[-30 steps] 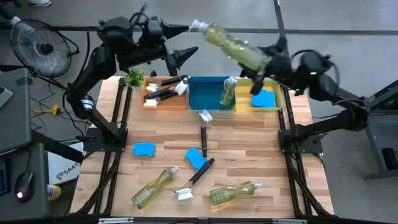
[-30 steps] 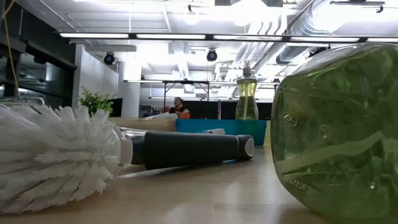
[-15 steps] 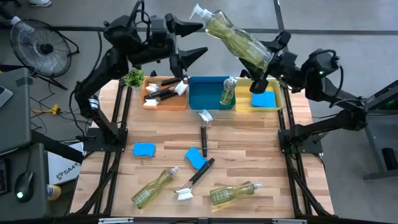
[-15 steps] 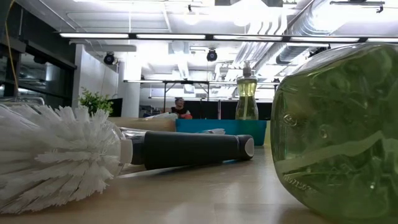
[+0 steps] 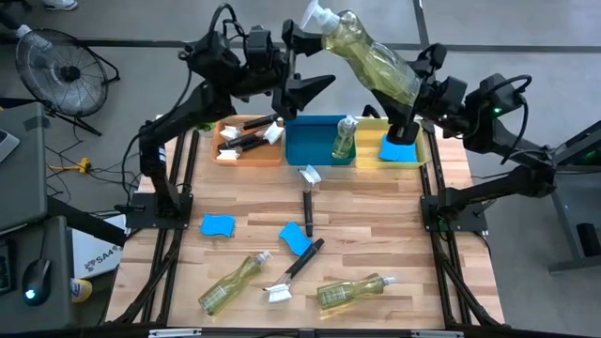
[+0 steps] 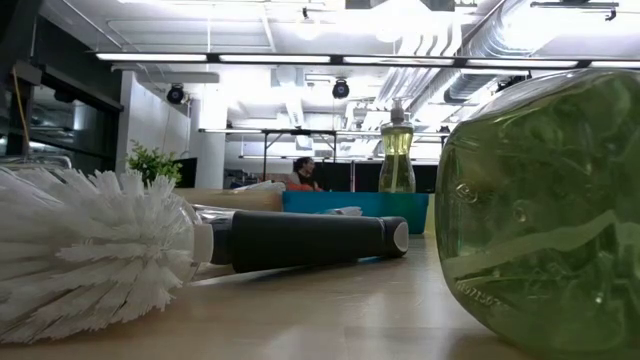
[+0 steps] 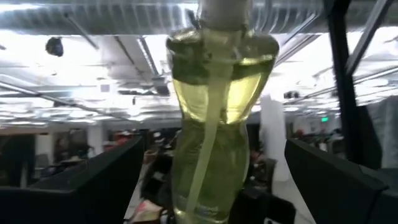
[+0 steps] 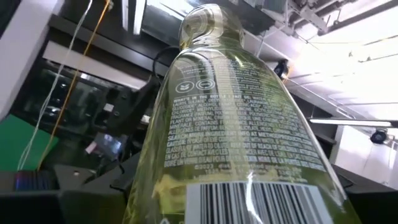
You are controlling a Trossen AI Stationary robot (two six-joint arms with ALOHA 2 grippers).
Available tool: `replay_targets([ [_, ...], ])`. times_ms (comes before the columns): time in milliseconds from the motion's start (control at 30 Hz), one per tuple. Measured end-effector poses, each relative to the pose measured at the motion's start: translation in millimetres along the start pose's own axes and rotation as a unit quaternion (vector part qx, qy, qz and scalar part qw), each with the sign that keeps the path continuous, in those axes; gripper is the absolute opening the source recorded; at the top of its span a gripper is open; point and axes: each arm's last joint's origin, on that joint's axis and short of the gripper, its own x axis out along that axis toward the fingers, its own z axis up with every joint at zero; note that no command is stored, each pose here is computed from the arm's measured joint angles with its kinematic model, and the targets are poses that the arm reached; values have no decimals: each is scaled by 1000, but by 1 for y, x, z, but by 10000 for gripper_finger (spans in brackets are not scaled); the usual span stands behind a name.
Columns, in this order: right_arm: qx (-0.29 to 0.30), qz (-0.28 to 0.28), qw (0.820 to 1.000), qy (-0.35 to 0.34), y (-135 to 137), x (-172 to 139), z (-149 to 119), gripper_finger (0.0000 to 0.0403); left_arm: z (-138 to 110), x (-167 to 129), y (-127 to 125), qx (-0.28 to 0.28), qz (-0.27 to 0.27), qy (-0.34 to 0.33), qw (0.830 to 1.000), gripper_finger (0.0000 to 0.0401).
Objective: Pick & Place Kitchen Sink Supplies
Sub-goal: Put the green dishwashing liquid bottle into the blue bin
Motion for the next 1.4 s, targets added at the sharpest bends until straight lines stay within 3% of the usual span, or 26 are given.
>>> replay_targets([
  [200, 19, 17, 999, 22, 4, 6, -10, 262, -10, 6, 3, -10, -12, -15, 1000, 383],
  [567, 28, 30, 998, 54, 11, 17, -27, 262, -5, 6, 2, -15, -25, -36, 999, 370],
  [667, 27, 24, 998, 51, 10, 16, -26, 262, -5, 6, 2, -20, -24, -35, 999, 334],
  [900, 30, 22, 998, 56, 10, 16, -26, 262, -5, 6, 3, -19, -1, -41, 999, 201],
  [1400, 29, 12, 997, 73, 10, 15, -29, 262, -7, 6, 3, -18, -8, -30, 999, 201],
])
